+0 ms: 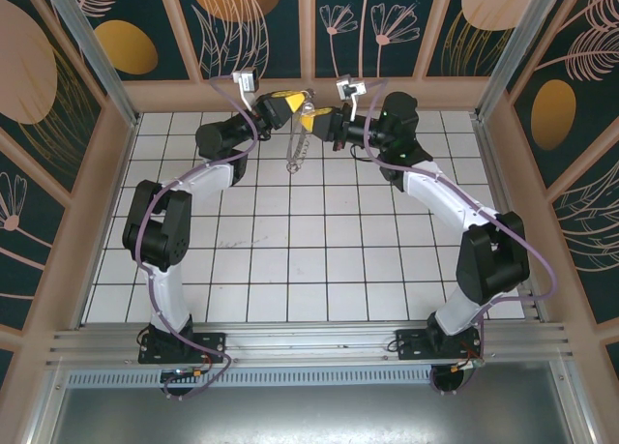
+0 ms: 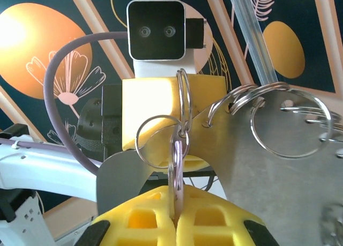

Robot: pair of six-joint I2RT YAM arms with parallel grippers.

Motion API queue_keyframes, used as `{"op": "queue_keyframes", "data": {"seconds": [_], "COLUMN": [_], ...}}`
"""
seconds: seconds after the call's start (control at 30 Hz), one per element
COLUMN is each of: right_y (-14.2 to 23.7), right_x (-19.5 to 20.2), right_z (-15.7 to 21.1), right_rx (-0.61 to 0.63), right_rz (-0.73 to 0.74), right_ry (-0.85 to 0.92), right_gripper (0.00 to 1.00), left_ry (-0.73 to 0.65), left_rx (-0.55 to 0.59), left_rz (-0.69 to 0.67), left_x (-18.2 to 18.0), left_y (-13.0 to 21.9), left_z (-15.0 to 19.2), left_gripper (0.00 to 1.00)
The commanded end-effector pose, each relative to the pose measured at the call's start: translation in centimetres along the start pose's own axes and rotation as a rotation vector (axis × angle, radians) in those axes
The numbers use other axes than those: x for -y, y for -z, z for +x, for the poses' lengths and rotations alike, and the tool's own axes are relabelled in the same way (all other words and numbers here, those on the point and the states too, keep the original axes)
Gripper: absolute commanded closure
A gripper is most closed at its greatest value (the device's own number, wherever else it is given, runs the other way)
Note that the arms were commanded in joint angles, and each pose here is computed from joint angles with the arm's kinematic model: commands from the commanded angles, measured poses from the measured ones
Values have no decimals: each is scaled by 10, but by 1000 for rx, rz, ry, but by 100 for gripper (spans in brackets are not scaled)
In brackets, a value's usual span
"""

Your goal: Put the keys on the keyring

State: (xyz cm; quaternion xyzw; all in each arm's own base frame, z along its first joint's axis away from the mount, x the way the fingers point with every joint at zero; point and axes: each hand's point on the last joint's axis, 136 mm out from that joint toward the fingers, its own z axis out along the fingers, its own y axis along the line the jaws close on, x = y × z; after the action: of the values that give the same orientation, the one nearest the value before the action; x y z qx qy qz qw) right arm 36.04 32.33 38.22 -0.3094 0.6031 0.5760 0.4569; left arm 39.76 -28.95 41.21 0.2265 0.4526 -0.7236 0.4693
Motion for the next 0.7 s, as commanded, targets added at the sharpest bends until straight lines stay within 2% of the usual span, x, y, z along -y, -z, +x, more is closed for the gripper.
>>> {"op": "queue_keyframes", "data": {"seconds": [0.0,0.3,0.67], "right_y": [-4,-29,-30], "right_x": [-16,-11,-2], "right_z": [-7,13,22], "right_rx": [1,-76,-121], "right_rz": [-61,-85,-54], "right_ry": [59,31,16], "right_gripper": [100,100,100], "left_ry": [-90,-91,-91], "left_rx": [44,52,47], "left_rz": [74,72,67], "left_x": [23,23,20], "left_y": [-4,-6,-9], "left_z": [-13,-14,-12], "left_gripper": [100,100,100]}}
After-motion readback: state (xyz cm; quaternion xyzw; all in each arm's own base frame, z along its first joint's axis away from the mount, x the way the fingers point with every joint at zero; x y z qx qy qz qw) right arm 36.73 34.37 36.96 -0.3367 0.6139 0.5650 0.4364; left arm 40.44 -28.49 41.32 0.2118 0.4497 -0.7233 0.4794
